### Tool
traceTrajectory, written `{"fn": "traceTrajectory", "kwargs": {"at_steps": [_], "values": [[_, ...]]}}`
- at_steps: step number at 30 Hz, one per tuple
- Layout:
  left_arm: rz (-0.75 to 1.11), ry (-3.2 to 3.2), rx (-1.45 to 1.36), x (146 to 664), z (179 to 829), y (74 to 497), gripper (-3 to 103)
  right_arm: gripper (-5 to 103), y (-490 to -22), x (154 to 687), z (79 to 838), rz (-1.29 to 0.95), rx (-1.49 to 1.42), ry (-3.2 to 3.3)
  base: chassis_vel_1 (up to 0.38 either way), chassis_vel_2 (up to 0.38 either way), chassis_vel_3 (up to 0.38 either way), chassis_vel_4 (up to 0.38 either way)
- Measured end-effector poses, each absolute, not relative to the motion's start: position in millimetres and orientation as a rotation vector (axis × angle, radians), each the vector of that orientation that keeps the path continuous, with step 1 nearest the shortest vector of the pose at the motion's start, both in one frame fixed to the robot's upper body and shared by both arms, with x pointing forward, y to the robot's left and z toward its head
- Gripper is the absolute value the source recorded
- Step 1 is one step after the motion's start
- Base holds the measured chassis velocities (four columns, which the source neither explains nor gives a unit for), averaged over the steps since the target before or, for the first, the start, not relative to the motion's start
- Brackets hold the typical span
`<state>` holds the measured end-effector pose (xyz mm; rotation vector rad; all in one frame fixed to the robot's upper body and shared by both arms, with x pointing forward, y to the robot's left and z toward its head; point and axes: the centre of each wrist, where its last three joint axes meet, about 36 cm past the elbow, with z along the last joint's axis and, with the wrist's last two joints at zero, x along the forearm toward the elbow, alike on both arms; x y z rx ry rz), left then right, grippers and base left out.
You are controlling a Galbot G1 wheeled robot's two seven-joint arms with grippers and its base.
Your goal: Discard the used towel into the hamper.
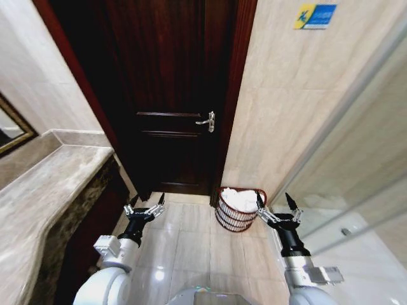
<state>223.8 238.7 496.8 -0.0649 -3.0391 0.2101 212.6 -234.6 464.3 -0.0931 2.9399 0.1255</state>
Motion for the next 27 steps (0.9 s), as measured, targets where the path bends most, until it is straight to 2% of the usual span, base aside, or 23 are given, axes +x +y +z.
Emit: {"fn": "traceTrajectory", "kwargs": {"at_steps": [8, 12, 27], "values": [[0.21, -3.039, -0.065, 223.7, 496.8, 238.7, 100, 100, -234.6, 212.5, 464.3, 0.125, -0.093, 2.94, 0.261, -0.293, -0.274, 0.268], [0.21, -3.039, -0.065, 223.7, 496.8, 238.8, 100, 100, -234.6, 212.6, 464.3, 0.126, -0.093, 2.94, 0.096, -0.1, -0.161, 0.152], [0.21, -3.039, -0.065, 223.8, 496.9, 238.7, 100, 100, -234.6, 212.7, 464.3, 0.125, -0.093, 2.94, -0.005, 0.005, 0.015, -0.006]]}}
